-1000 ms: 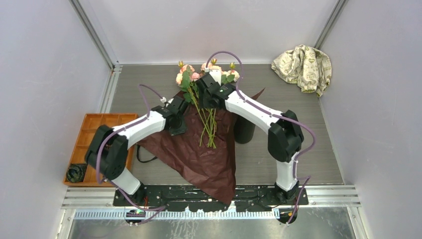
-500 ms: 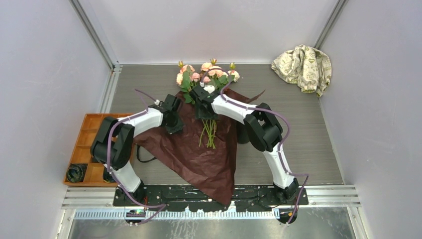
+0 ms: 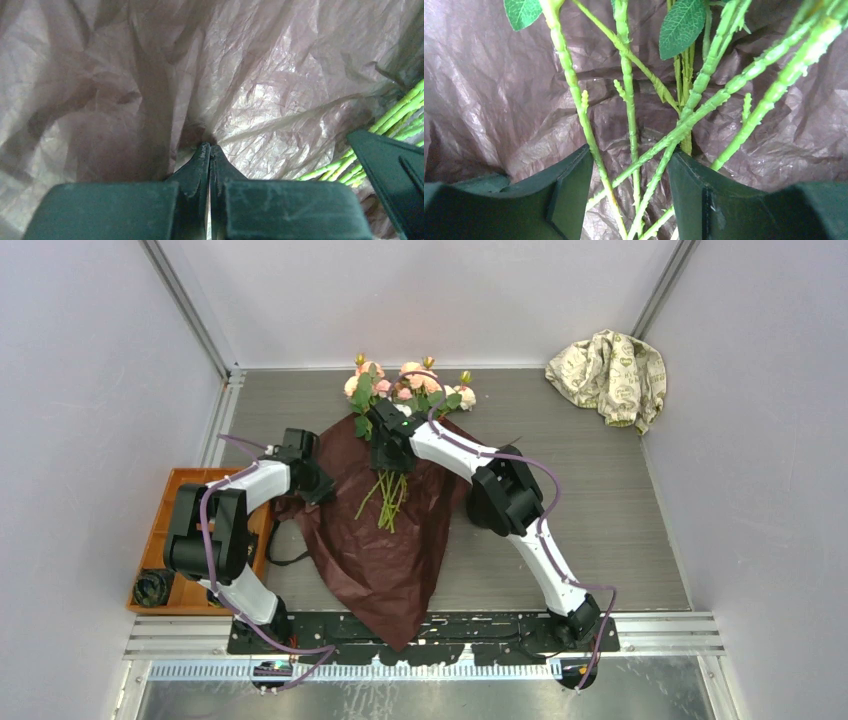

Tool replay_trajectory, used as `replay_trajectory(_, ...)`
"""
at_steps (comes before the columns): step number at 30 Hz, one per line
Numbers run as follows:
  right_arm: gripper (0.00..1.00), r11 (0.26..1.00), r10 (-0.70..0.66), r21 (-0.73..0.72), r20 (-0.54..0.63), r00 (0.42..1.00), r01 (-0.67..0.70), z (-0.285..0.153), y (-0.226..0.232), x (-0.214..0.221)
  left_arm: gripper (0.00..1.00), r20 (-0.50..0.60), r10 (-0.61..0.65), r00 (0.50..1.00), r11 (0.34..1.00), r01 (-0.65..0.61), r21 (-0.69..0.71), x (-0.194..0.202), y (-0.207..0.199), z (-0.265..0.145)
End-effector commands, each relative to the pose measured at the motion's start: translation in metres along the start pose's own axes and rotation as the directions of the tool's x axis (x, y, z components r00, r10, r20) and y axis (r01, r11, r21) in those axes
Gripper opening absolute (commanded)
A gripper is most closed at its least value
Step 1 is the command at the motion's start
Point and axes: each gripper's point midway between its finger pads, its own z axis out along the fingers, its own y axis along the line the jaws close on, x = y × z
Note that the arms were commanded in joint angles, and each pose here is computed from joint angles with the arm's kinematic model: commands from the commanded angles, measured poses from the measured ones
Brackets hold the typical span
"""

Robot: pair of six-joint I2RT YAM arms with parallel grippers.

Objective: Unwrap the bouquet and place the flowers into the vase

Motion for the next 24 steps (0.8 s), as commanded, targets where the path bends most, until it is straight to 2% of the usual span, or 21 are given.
replay_trajectory(1,0.61,0.996,-0.059,-0.067,-0.036,0.998,0.056,-0.007,0.034,0.012,0.00,0.004,-0.004,1.000,0.996,0.004,-0.090,-0.002,0.039,-0.002)
replay_trajectory(7,0.61,0.998,-0.059,-0.017,0.055,0.997,0.060,-0.048,0.027,-0.008,0.00,0.048,0.017,0.999,0.999,-0.014,-0.052,-0.010,0.031,-0.025)
replay_trajectory(13,0.61,0.998,-0.056,-0.012,0.232,0.971,0.061,-0.114,0.028,-0.053,0.00,0.130,0.076,0.989,0.997,-0.078,0.012,-0.019,0.015,-0.067)
replay_trajectory(15,0.58,0.998,-0.060,0.018,0.285,0.957,0.057,-0.125,0.022,-0.067,0.00,0.178,0.115,0.977,0.993,-0.121,0.020,-0.022,0.007,-0.084)
replay_trajectory(19,0.44,0.997,-0.045,0.072,0.275,0.960,0.026,-0.113,0.006,-0.083,0.01,0.304,0.218,0.927,0.971,-0.239,0.032,-0.026,-0.018,-0.131)
replay_trajectory(24,0.43,0.992,-0.024,0.126,0.266,0.964,-0.010,-0.087,-0.008,-0.098,0.02,0.404,0.278,0.871,0.944,-0.325,0.051,-0.025,-0.038,-0.184)
